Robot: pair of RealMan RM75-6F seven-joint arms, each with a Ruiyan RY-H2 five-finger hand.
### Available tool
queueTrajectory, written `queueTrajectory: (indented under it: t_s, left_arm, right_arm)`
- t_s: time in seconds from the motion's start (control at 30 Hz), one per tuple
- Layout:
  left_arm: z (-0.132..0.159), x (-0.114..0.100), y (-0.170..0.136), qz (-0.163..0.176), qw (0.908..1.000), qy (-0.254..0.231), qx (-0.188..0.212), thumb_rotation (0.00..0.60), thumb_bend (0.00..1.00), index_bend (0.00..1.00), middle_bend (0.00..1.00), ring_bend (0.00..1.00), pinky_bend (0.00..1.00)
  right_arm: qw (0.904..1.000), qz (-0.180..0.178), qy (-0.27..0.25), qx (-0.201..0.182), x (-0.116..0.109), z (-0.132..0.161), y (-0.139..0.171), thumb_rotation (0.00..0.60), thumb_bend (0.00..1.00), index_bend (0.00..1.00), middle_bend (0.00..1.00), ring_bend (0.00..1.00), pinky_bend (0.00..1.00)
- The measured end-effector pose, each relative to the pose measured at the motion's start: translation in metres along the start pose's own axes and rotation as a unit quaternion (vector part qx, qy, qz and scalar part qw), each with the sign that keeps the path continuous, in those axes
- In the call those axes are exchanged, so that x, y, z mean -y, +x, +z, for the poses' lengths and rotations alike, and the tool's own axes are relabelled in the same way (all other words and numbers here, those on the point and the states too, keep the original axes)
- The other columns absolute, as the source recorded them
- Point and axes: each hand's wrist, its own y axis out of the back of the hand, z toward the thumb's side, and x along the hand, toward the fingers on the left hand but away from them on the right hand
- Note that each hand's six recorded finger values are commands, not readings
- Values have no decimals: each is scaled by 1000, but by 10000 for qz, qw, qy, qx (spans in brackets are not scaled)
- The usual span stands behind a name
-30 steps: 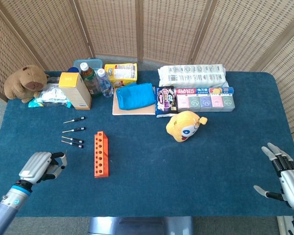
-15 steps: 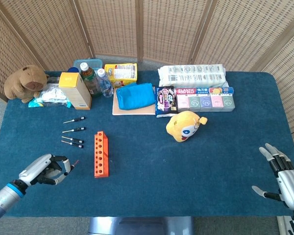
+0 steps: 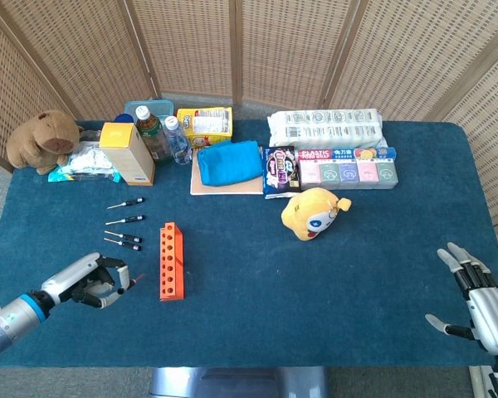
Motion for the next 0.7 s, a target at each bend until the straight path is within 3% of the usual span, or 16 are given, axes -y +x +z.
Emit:
queueTrajectory:
  t_s: [0.7]
  left_arm:
    - [11,4,30,-786,9912,-1035,-233,600,412,587,1000,1000,1000]
  right_arm:
    - [10000,-7,-4,-25,0,2,1,600,23,19,0,13,96]
